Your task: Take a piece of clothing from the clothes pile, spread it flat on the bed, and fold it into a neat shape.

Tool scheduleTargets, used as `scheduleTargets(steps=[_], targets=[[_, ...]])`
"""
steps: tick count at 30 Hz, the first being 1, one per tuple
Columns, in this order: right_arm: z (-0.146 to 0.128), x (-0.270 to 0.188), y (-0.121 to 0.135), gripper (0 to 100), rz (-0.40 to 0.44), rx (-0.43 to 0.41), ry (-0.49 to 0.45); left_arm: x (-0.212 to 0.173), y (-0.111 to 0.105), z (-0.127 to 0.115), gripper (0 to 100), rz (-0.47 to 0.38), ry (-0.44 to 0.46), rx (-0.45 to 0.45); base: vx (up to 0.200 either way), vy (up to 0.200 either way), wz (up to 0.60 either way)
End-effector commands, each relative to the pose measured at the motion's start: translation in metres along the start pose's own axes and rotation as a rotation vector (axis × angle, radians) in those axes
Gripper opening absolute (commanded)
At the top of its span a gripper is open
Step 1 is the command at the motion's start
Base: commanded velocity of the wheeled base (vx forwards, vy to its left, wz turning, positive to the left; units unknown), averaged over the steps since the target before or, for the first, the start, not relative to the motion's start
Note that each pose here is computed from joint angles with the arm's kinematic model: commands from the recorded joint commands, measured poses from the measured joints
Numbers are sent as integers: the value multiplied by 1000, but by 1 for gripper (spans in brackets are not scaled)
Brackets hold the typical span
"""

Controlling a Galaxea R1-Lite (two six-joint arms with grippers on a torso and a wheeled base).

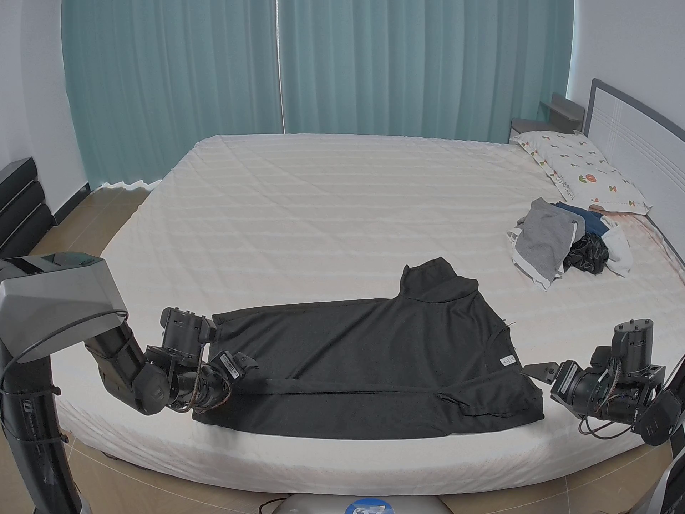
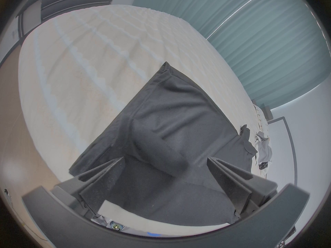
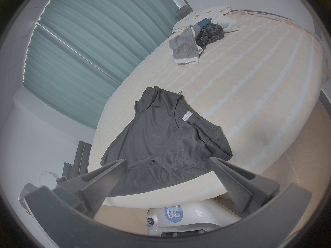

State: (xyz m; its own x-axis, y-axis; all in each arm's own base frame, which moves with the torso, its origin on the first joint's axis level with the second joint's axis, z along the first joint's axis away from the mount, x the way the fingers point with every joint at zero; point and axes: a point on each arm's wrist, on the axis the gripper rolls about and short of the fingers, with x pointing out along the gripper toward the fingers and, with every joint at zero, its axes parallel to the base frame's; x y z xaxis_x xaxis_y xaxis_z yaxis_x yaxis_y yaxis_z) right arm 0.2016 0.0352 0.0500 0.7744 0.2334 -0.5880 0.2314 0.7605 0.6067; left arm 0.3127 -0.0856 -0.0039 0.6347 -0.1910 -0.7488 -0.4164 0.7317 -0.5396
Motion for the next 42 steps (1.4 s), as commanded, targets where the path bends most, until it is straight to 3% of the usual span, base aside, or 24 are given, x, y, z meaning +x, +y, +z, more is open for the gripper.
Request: scheduleTargets(steps=[1,10,15,21,31,37,42], targets=[[0,0,1,100,3,-5,-2,18,3,0,100,19,9,0,0,0,0],[-1,2,1,100,2,-8,8,29,-1,18,100,-1,-39,-30,0,0,0],[-2,2,0,100,-6,-6,11,29,-4,27,100,-15,-67,-107,0,0,0],[-3,3,-1,100,-11,-6,15,21,3,25,100,6,-61,-115,0,0,0],[-3,3,-1,100,-12,-7,16,23,-1,41,100,-26,-109,-140,0,0,0],[-3,3,-1,100,-13,-7,17,33,-7,53,100,-56,-139,-249,0,0,0],[-4,3,-1,100,-13,-7,19,34,-6,54,100,-54,-142,-258,0,0,0]])
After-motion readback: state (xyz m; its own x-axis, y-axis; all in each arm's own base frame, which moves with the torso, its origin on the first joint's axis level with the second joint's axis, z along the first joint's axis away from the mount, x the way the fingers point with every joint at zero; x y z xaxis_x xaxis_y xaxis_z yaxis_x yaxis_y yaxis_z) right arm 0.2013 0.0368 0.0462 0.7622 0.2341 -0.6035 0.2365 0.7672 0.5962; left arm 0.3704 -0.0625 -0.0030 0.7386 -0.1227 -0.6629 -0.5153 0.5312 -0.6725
